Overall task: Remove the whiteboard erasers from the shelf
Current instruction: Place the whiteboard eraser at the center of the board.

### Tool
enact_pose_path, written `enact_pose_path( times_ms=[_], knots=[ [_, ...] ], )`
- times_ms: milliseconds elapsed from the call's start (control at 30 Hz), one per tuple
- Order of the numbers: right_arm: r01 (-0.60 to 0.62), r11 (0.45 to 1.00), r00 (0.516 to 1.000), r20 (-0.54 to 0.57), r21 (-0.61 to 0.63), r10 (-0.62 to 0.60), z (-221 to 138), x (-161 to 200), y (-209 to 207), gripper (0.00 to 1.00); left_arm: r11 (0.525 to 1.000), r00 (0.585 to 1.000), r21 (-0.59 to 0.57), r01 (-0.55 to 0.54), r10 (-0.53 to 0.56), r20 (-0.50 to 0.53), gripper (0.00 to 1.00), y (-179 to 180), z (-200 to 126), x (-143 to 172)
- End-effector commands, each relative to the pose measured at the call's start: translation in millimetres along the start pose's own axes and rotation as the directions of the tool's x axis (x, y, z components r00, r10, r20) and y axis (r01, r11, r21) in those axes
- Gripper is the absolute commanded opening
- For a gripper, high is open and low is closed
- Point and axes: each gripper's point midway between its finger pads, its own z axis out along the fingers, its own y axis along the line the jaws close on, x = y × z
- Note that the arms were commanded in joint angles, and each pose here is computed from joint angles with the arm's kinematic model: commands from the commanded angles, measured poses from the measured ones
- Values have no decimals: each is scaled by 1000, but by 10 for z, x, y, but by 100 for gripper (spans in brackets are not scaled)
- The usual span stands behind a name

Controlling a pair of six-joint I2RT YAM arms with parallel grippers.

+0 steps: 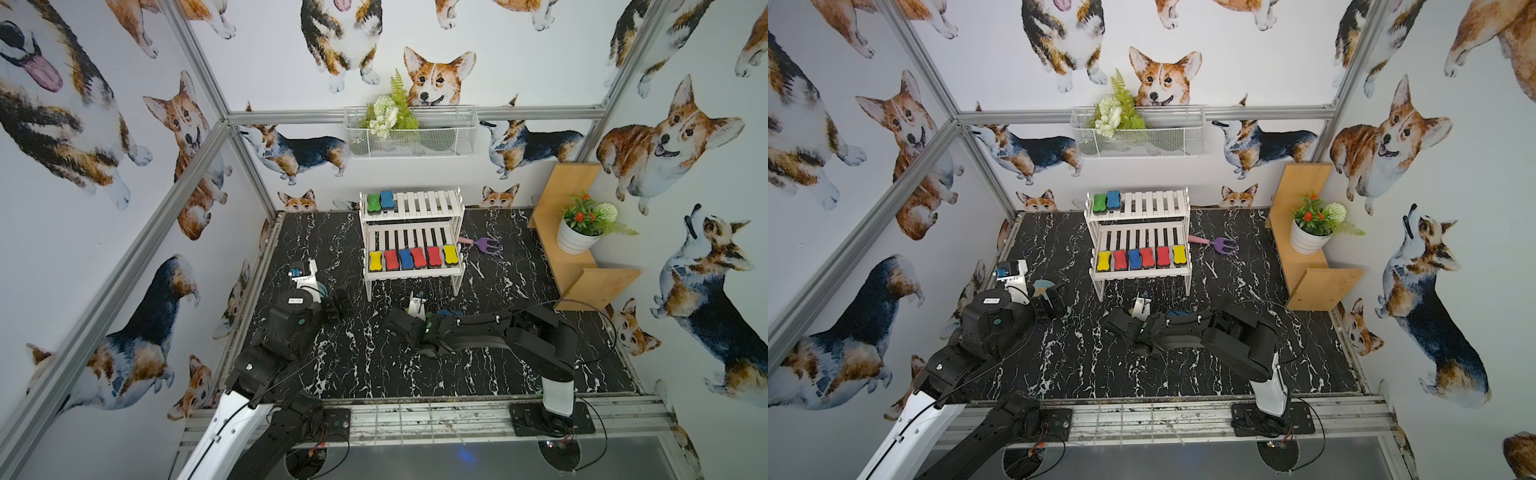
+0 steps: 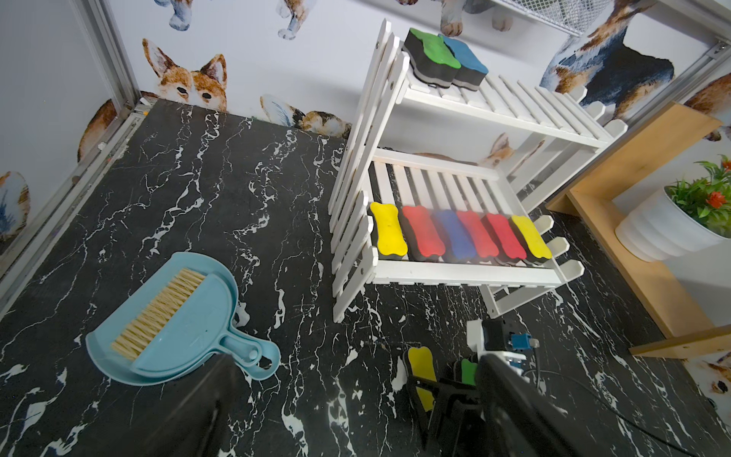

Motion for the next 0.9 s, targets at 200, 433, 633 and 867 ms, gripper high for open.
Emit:
enact_pose_path(
  times_ms=[200, 433, 633, 867],
  knots=[
    [127, 977, 990, 79, -171, -115, -601, -309, 342, 62, 1000, 1000, 11, -3, 3, -9, 99, -19, 28, 29],
    [236, 925, 956, 241, -297, -167, -1392, -991, 573, 62, 1000, 999, 19, 2, -1, -50, 99, -12, 151, 209],
    [258, 887, 939, 314, -384, -137, -1771, -1797, 717, 62, 1000, 997, 31, 5, -3, -74, 99, -32, 219, 285],
    [316, 877, 909, 381, -363, -170, -1804, -2626, 1038, 62, 1000, 997, 27, 3, -1, -83, 99, -24, 232, 309]
  ],
)
